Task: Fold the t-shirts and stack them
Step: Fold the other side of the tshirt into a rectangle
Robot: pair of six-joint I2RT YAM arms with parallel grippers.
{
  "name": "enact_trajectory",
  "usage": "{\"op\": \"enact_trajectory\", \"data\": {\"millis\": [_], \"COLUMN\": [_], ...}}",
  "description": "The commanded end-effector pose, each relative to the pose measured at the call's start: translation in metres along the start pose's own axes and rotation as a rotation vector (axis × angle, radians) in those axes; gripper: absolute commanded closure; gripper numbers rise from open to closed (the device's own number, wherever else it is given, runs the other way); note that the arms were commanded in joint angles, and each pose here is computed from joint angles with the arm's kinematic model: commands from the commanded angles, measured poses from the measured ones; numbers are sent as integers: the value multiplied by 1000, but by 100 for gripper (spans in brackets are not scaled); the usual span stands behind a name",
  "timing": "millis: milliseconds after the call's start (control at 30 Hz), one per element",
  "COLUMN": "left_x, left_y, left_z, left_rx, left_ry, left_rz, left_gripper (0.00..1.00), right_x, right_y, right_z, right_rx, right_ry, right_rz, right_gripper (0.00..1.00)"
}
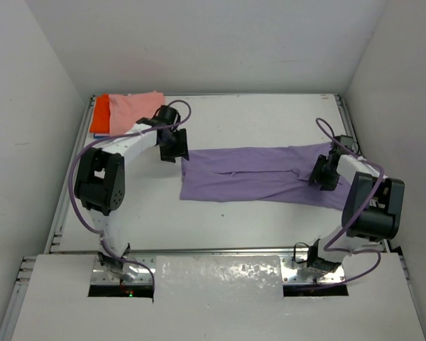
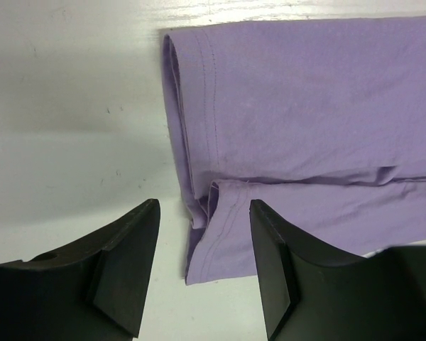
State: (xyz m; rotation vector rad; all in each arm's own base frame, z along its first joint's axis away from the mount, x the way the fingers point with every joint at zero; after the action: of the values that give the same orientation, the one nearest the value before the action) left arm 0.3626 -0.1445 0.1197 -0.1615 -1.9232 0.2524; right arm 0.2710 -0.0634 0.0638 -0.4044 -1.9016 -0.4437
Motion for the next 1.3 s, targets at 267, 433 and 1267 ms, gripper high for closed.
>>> {"op": "enact_trajectory", "data": {"millis": [267,433,1267], "left_x": [23,20,20], "left_y": [-1,1,-2], "left_z": [-8,-6,-8], "left_rx": [-26,-25,-17], "left_ry": [-63,-55,-57], "left_rz": [13,9,25], "left_gripper": [49,49,50], "right_x": [-12,-15,-12], "right_y": [20,20,52], "right_z": [-25,-28,-83], "right_rx": [-67,-80,61], "right_ry": [-72,-78,-108], "right_rz": [-93,-81,-93], "right_gripper": [55,55,55]}}
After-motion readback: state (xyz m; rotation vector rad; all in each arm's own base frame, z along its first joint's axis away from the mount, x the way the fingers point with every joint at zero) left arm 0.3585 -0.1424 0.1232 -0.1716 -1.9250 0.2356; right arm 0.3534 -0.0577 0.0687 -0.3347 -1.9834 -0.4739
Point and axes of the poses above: each gripper's point midway between its finger pads, its own x axis back along the fingers, its own y axis along the line the jaws close on, z = x × y, the point moved 6 cm from there along x, back along the fingers, and after that the axes turned 3 degrees about -x, right-handed, at the moved point
